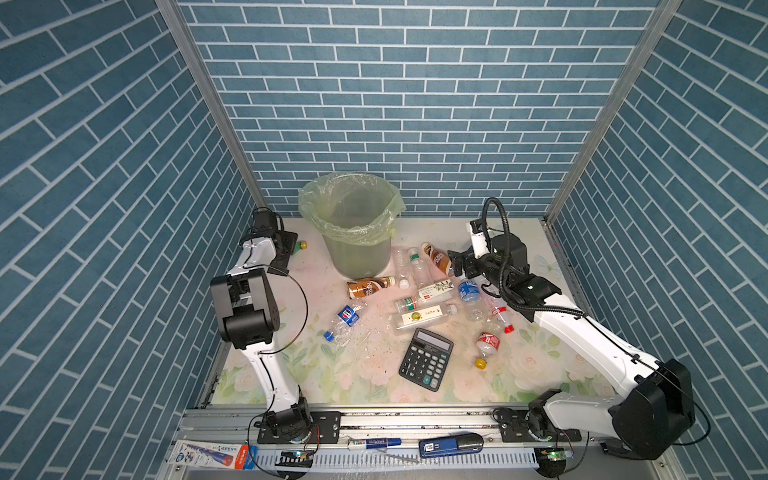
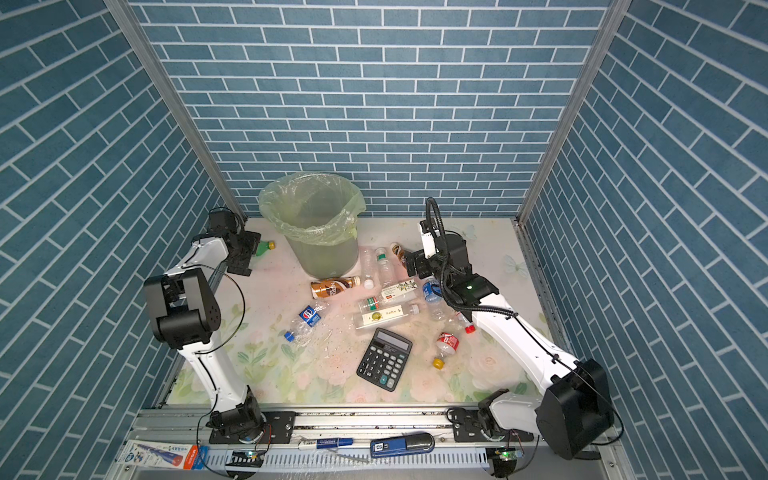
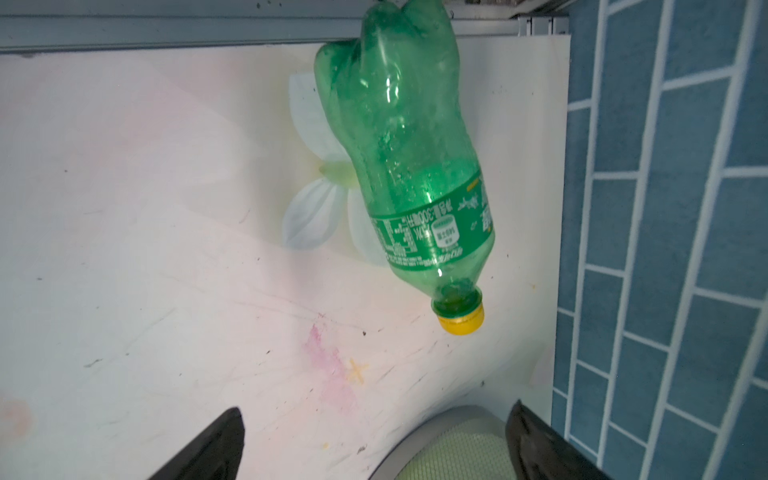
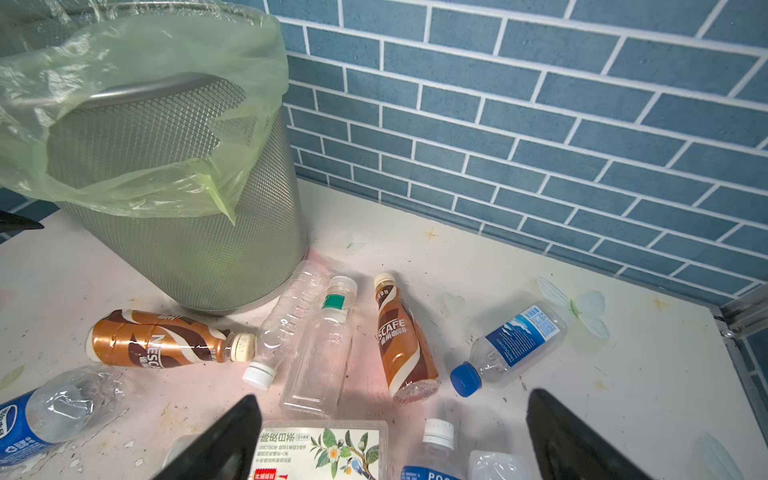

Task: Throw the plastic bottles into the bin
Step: 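Grasp the green bottle with the left gripper while the right arm reaches forward, then lift the green bottle with the left gripper and carry it over the bin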

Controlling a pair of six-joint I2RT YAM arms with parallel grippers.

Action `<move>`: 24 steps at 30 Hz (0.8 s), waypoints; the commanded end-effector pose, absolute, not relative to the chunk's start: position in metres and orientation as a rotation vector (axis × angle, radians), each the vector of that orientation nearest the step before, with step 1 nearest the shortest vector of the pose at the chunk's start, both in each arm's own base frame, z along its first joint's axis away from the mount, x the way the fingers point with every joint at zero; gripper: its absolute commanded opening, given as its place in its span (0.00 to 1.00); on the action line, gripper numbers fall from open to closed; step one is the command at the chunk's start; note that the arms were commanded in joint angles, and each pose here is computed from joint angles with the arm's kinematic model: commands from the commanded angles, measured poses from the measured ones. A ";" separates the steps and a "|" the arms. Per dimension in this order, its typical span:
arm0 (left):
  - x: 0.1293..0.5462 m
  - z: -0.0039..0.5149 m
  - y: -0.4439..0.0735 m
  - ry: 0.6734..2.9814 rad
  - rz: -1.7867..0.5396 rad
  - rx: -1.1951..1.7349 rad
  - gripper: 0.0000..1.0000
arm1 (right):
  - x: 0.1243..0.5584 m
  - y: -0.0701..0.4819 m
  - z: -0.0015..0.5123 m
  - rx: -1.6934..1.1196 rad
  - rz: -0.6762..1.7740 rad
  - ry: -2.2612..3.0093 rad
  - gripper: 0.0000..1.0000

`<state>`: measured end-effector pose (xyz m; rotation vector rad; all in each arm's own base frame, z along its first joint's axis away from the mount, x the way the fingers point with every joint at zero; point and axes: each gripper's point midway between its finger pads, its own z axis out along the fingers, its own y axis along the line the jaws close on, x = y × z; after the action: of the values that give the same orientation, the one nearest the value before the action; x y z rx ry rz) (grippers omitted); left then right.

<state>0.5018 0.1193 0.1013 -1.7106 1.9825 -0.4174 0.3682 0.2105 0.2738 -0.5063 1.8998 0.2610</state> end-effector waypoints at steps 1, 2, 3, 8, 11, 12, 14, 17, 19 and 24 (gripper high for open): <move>0.515 0.104 0.134 1.889 -0.383 -1.754 0.99 | 0.369 0.218 0.290 -0.575 0.257 1.872 0.99; 0.516 0.102 0.137 1.882 -0.369 -1.766 0.99 | 0.369 0.220 0.290 -0.579 0.258 1.873 0.99; 0.520 0.100 0.138 1.870 -0.366 -1.773 0.99 | 0.370 0.221 0.291 -0.587 0.258 1.872 0.99; 0.530 0.085 0.146 1.849 -0.333 -1.811 0.99 | 0.375 0.225 0.291 -0.619 0.239 1.873 0.99; 0.538 0.077 0.149 1.849 -0.320 -1.825 0.99 | 0.378 0.226 0.289 -0.635 0.227 1.877 0.99; 0.540 0.075 0.150 1.847 -0.320 -1.828 0.99 | 0.378 0.226 0.289 -0.639 0.225 1.878 0.99; 0.545 0.074 0.152 1.847 -0.309 -1.829 0.99 | 0.379 0.227 0.287 -0.647 0.219 1.880 0.99; 0.550 0.071 0.155 1.848 -0.292 -1.831 0.97 | 0.382 0.229 0.286 -0.658 0.218 1.882 0.99; 0.551 0.068 0.156 1.848 -0.279 -1.835 0.95 | 0.383 0.231 0.283 -0.663 0.218 1.887 0.99; 0.553 0.053 0.158 1.873 -0.250 -1.853 0.90 | 0.386 0.233 0.280 -0.672 0.215 1.885 0.99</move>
<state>0.5585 0.1548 0.0713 -1.8182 1.8390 -0.3161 0.3818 0.2259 0.2547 -0.6392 1.9533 0.2183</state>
